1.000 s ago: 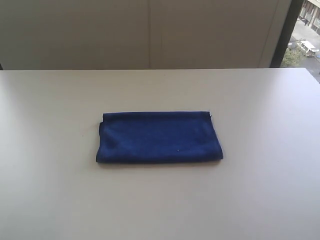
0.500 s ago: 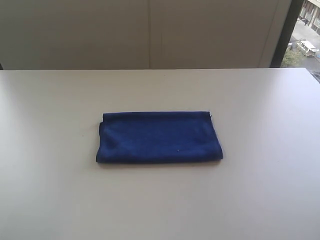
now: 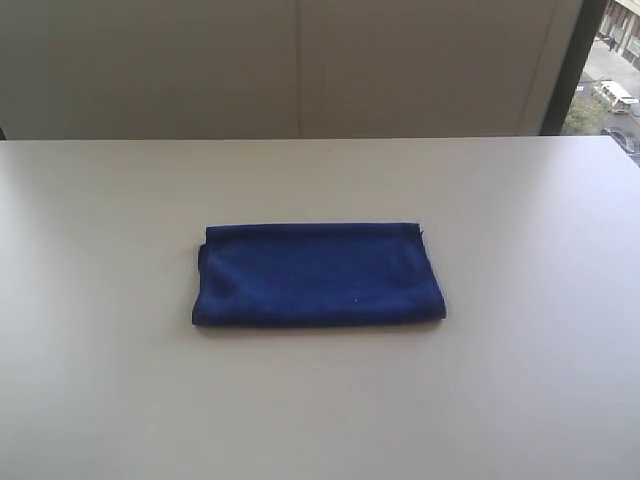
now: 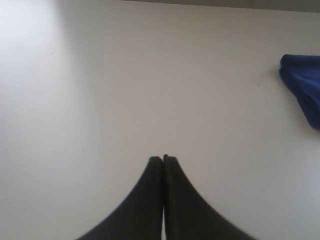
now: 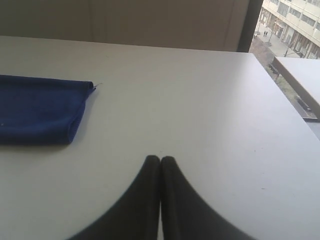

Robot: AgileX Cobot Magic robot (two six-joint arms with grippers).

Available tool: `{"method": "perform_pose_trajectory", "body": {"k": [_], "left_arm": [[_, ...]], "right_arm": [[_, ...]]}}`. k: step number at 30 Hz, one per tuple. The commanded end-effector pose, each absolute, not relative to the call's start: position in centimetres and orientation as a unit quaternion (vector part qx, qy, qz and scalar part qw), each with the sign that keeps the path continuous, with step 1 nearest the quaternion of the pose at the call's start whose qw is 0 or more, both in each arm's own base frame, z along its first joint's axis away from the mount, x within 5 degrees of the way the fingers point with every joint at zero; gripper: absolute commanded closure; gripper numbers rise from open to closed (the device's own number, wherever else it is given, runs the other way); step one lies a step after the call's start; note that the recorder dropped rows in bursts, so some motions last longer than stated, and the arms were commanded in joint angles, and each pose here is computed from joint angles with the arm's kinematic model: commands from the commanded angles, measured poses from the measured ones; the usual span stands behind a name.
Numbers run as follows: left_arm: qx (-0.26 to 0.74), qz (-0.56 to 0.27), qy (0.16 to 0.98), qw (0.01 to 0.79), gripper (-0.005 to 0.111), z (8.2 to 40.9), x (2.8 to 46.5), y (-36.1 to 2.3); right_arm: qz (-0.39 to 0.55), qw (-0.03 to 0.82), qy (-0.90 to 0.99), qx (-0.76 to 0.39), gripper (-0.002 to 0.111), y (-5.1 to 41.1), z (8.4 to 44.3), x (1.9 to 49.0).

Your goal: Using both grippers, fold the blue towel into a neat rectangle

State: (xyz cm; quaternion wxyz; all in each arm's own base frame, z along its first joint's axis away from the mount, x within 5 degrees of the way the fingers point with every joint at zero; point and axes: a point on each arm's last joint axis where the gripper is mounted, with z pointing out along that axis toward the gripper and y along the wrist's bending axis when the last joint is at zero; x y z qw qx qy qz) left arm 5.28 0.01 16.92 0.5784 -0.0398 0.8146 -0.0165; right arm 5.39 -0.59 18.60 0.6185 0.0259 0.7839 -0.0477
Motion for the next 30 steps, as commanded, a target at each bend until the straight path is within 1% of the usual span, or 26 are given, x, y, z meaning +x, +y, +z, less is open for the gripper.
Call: {"method": "perform_pose_trajectory", "body": {"k": [1, 19, 30], "left_arm": [[-0.041, -0.018, 0.813, 0.580, 0.107, 16.89, 5.26, 0.00], [-0.039, -0.019, 0.813, 0.580, 0.107, 16.89, 5.26, -0.02], [-0.004, -0.044, 0.814, 0.579, 0.107, 16.89, 5.24, -0.47]], "right_arm": [[-0.051, 0.621, 0.782, 0.020, 0.108, -0.59, 18.49, 5.38], [-0.051, 0.621, 0.782, 0.020, 0.108, -0.59, 18.49, 5.38], [-0.051, 0.621, 0.782, 0.020, 0.108, -0.59, 18.49, 5.38]]}}
